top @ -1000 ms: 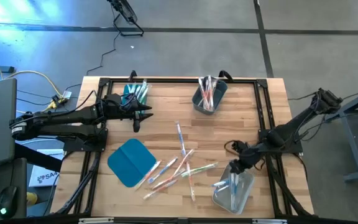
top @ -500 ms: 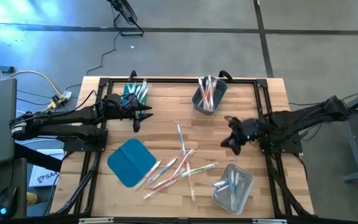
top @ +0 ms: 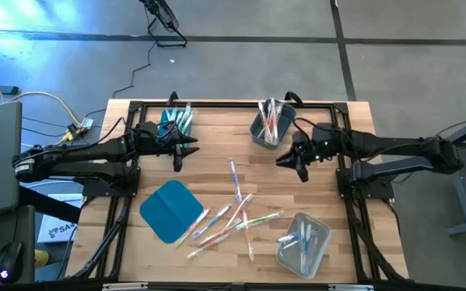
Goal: Pick & Place Toothbrushes
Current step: Put the top blue toothbrush into the light gray bin
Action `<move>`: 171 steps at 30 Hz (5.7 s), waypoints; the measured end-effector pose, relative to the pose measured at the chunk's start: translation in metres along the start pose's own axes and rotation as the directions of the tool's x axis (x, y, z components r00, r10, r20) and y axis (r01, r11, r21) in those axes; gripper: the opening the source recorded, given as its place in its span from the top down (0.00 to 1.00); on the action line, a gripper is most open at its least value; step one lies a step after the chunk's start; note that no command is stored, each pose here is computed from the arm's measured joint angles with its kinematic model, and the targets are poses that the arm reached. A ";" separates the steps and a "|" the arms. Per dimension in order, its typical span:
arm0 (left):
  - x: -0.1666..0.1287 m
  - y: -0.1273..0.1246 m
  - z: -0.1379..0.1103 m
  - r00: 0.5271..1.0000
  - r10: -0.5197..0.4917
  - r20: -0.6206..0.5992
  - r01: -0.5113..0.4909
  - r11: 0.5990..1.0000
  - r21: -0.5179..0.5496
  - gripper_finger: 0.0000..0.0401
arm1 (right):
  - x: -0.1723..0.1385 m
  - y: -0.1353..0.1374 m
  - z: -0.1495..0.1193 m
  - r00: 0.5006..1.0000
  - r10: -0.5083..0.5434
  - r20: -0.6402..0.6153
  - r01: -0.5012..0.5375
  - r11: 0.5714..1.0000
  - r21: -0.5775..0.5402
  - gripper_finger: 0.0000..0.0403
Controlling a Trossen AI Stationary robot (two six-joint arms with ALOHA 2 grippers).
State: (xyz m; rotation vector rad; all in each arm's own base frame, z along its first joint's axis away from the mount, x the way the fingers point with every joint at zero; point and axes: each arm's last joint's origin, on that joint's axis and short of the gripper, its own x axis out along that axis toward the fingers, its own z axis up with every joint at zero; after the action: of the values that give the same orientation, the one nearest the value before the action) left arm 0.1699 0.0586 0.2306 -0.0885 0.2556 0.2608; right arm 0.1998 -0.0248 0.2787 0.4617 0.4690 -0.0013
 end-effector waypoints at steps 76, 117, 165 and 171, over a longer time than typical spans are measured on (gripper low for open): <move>0.029 -0.031 -0.001 0.989 -0.089 -0.117 0.076 0.991 -0.110 0.62 | 0.044 -0.102 0.032 0.987 0.094 0.134 -0.058 0.967 -0.248 0.83; 0.143 -0.033 0.013 0.908 -0.048 -0.416 0.161 0.957 0.240 0.91 | 0.002 -0.057 0.039 0.963 0.201 0.177 -0.135 0.935 -0.327 0.83; 0.216 -0.005 -0.014 0.888 -0.099 -0.449 0.048 0.991 -0.125 1.00 | -0.017 -0.051 -0.008 0.903 0.301 0.307 -0.103 0.845 -0.525 0.93; 0.216 -0.004 -0.009 0.822 -0.056 -0.567 -0.005 0.994 -0.106 1.00 | -0.015 -0.052 -0.011 0.913 0.290 0.285 -0.112 0.854 -0.509 0.93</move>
State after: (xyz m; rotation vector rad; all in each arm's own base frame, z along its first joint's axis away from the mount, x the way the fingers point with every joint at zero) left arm 0.3708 0.1065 0.1654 -0.2752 0.8420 0.2149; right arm 0.1759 -0.0686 0.2545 0.0069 0.0495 0.2341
